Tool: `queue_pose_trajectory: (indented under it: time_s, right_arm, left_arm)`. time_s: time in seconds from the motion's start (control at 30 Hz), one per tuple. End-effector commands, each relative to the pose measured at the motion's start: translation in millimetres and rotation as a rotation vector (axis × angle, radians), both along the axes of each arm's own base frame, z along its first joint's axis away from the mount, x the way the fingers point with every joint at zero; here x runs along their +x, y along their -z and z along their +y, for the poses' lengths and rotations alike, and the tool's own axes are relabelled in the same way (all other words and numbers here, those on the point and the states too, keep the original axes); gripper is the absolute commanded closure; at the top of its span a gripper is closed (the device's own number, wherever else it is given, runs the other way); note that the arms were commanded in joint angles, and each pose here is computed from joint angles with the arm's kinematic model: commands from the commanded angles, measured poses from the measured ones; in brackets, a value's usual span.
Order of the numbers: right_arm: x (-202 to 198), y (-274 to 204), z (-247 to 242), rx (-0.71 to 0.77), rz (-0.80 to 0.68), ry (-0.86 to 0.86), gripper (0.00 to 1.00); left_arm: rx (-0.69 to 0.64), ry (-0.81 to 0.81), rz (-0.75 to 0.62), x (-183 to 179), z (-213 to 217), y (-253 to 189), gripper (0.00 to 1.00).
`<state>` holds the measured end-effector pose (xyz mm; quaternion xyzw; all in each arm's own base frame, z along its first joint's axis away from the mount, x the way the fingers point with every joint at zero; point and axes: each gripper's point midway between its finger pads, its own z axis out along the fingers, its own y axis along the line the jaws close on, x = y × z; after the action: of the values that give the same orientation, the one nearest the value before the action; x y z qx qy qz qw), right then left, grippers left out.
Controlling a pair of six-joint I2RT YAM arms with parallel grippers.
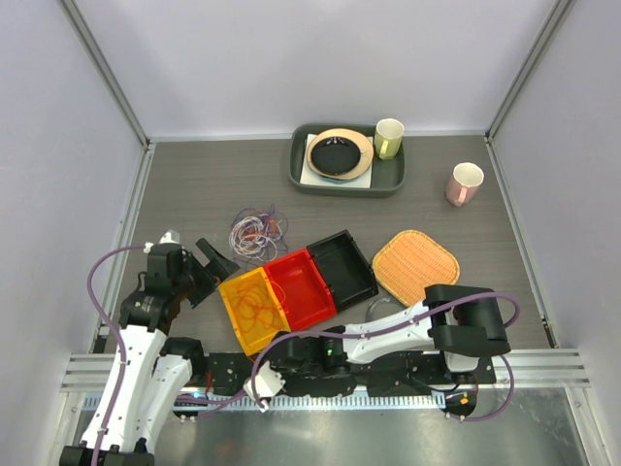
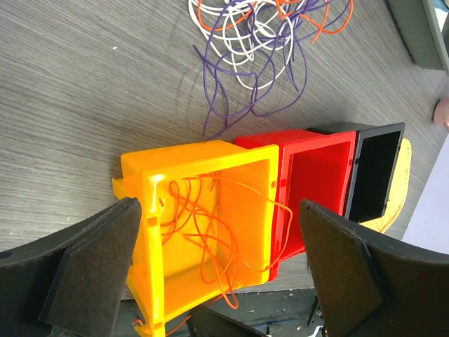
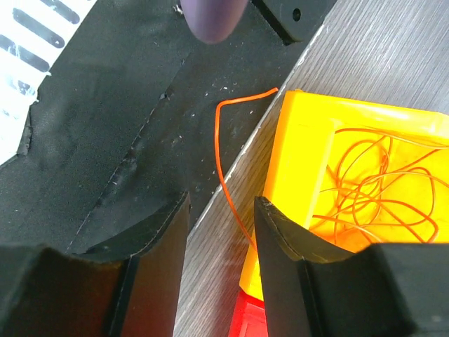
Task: Untangle the cables
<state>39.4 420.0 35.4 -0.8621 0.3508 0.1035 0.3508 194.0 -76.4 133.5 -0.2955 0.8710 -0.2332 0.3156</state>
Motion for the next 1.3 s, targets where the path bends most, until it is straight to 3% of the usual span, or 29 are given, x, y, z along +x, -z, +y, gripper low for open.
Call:
queue_pose_trajectory:
  time_s: [0.0, 0.3, 0.33, 0.4, 0.43, 0.63, 0.9, 1.07, 1.27]
  right_arm:
    - [1, -17, 23, 0.079, -0.021, -0.023, 0.53]
    - [11, -11, 33, 0.048, -0.054, -0.004, 0.67]
    - [11, -12, 33, 0.048, -0.054, -0.004, 0.71]
    - [9, -20, 33, 0.061, -0.041, -0.007, 0.96]
    - [6, -25, 34, 0.075, -0.026, -0.014, 0.99]
    - [-4, -60, 23, 0.153, 0.037, -0.016, 0.99]
    - [55, -156, 35, 0.562, 0.121, 0.414, 0.99]
    - [76, -160, 40, 0.617, 0.228, 0.511, 0.99]
    - [121, -136, 45, 0.651, 0.255, 0.753, 0.99]
  left_arm:
    - [0.000, -0.012, -0.029, 5, 1, -12, 0.00]
    - [-0.001, -0.009, -0.034, 5, 1, -13, 0.00]
    - [-0.001, -0.009, -0.035, 5, 1, -14, 0.00]
    - [-0.002, -0.008, -0.032, 5, 1, -13, 0.00]
    - [-0.002, -0.008, -0.033, 5, 1, -13, 0.00]
    - [-0.005, -0.006, -0.039, 5, 0, -14, 0.00]
    - [-0.006, -0.004, -0.041, 5, 0, -15, 0.00]
    - [-0.003, -0.013, -0.044, 4, 1, -15, 0.00]
    - [0.003, -0.027, -0.051, 4, 4, -17, 0.00]
